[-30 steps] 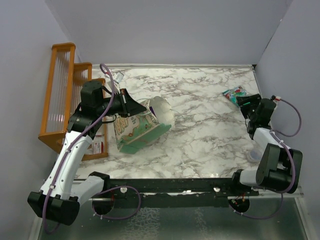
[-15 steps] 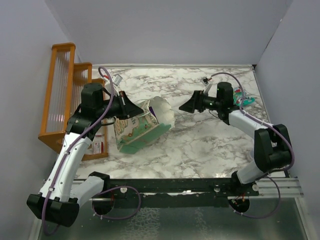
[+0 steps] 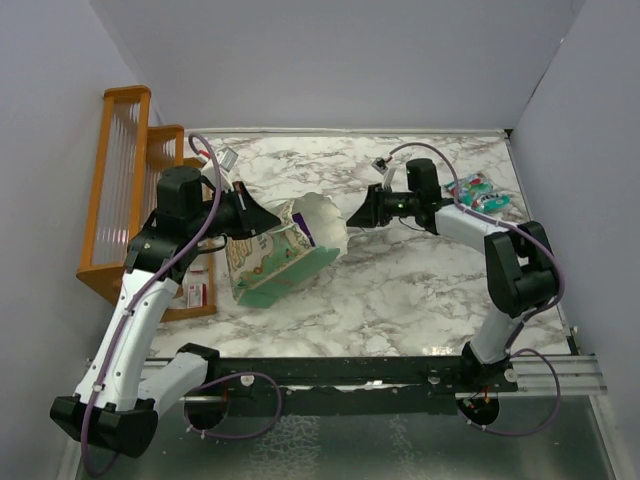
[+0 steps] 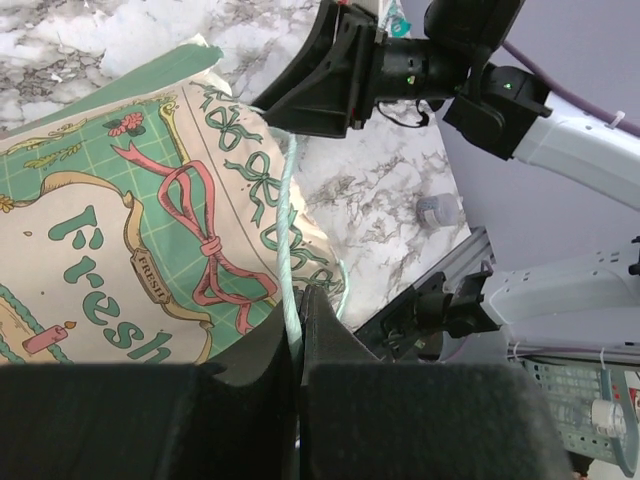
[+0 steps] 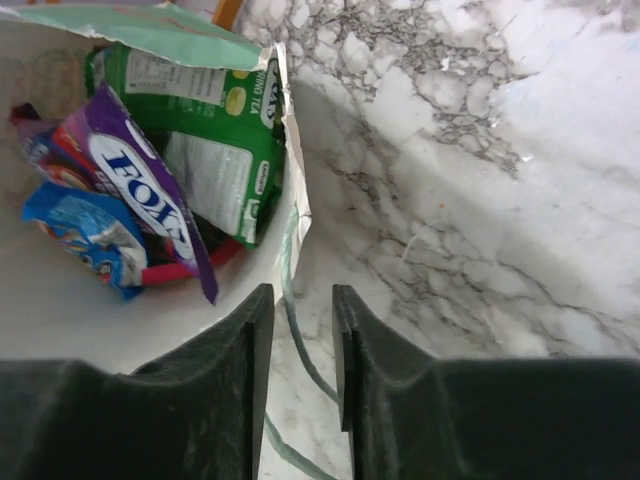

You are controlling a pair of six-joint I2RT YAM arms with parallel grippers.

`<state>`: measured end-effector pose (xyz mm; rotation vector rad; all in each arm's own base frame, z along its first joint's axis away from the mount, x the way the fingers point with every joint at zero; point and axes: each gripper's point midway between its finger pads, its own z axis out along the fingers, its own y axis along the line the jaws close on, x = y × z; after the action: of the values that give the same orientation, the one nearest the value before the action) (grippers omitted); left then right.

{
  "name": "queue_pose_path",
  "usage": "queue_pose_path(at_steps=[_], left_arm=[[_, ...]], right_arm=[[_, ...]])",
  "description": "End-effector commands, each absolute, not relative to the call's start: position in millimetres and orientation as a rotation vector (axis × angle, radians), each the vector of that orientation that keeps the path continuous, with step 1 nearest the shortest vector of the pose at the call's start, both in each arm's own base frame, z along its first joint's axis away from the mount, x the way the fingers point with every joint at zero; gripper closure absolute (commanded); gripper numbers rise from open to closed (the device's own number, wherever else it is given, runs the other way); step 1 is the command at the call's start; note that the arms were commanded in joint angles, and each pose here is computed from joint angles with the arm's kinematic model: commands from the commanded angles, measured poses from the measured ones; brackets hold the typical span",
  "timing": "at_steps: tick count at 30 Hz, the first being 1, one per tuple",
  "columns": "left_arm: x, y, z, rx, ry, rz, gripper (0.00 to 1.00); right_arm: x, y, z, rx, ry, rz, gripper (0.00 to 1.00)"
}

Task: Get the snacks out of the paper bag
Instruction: Adjust the paper bag at the center of the board.

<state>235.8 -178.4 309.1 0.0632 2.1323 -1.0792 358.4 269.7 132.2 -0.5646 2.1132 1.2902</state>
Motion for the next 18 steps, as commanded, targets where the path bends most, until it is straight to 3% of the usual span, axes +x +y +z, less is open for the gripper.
queue_pose_path(at_steps=[1,3,4,18], left_arm=[[234.9,-175.8,330.9,0.081,2.078,-1.054,1.0],[236.3,-176.2,337.0,0.081,2.063,-1.056,1.0],[236.8,-176.4,339.8,0.081,2.057,-1.059,1.0],[243.1,-192.9,358.7,0.11,1.987,-1.193,1.0]], right_arm=[[348.6,274.3,138.1,-0.533,2.116,1.347,0.81],[336.3,273.7,134.6,-0.516,2.13,1.383,0.97],[329.6,273.2,134.2,-0.511,2.134,1.395,0.99],[209.2,275.2,156.3,-0.534,2.099,1.486,0.99]])
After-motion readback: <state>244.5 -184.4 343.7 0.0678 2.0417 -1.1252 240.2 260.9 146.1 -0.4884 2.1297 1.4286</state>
